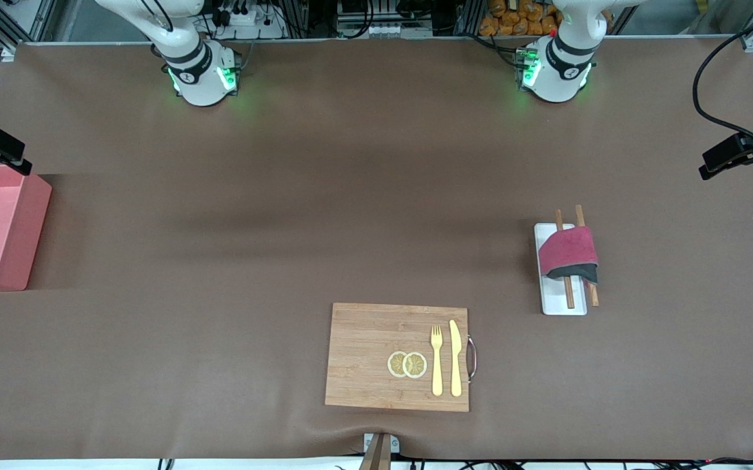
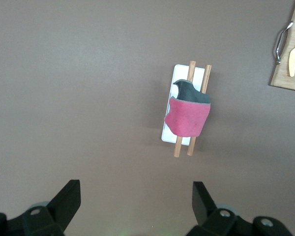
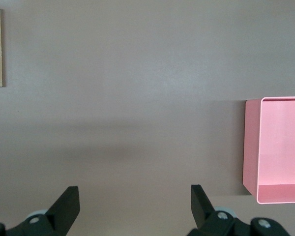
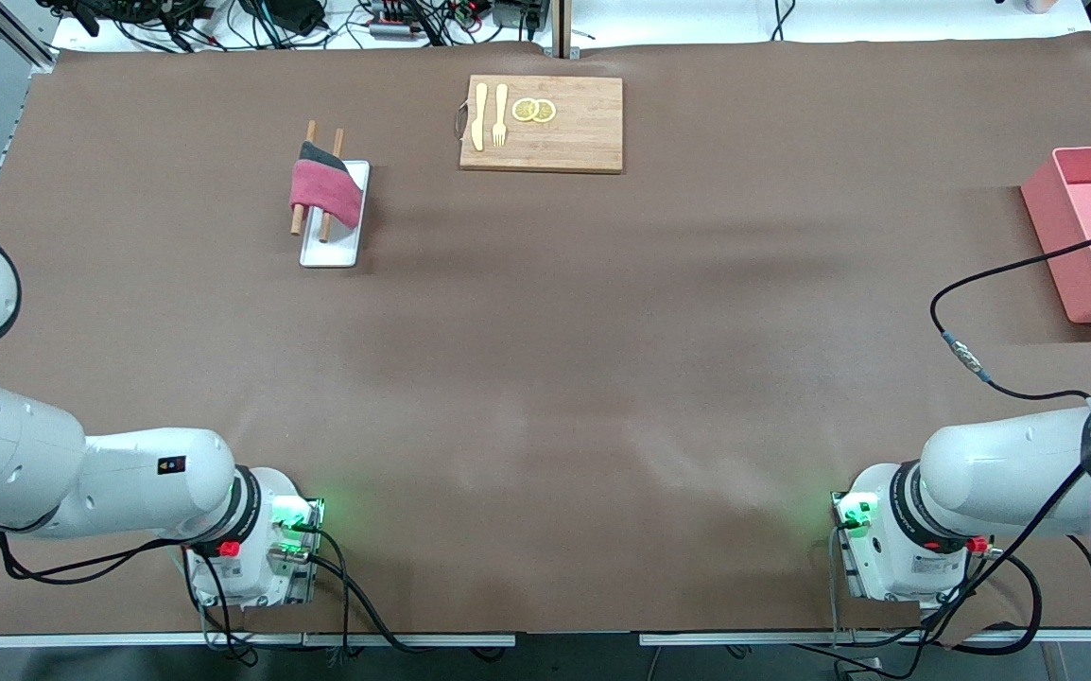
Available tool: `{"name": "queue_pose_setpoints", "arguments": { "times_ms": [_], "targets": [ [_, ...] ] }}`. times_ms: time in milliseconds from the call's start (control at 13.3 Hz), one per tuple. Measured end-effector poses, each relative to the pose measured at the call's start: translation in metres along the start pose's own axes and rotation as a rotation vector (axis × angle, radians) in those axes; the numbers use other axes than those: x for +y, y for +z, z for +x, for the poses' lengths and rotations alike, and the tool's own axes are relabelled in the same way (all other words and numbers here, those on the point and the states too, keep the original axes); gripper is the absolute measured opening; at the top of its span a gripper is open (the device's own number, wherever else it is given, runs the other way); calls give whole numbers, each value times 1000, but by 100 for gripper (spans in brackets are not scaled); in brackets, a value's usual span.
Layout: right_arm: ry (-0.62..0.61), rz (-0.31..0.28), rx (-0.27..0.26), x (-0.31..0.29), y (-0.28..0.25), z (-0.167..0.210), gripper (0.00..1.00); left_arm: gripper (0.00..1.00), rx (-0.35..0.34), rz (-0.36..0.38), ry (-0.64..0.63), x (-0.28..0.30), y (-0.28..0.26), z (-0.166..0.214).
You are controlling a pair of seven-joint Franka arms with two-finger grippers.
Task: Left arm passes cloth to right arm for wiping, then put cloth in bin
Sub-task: 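Move the left gripper toward the pink cloth on the white holder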
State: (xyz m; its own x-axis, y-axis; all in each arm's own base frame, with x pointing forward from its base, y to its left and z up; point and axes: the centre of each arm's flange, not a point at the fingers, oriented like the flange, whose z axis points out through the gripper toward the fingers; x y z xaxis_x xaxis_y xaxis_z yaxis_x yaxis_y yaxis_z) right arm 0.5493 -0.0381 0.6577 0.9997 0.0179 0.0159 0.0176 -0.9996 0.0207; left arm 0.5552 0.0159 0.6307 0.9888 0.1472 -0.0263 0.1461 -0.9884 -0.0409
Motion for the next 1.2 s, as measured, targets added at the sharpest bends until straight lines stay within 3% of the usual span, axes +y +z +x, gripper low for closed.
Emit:
{"name": "queue_pose_setpoints", "arguments": {
  "times_ms": [300, 600, 975, 1200],
  "targets": [
    [1, 4, -8, 0, 4, 0, 100, 100, -34, 1, -3, -1, 20, 10],
    [4, 38, -62, 0, 32, 4, 100, 100, -27, -5, 1, 2, 43, 19],
    [24, 145, -160, 1, 91, 22, 100, 100, -82, -33, 13, 15, 108, 30],
    [52, 249, -199, 3, 115, 27, 100, 100, -94, -37, 15, 19, 171, 37]
  ]
}}
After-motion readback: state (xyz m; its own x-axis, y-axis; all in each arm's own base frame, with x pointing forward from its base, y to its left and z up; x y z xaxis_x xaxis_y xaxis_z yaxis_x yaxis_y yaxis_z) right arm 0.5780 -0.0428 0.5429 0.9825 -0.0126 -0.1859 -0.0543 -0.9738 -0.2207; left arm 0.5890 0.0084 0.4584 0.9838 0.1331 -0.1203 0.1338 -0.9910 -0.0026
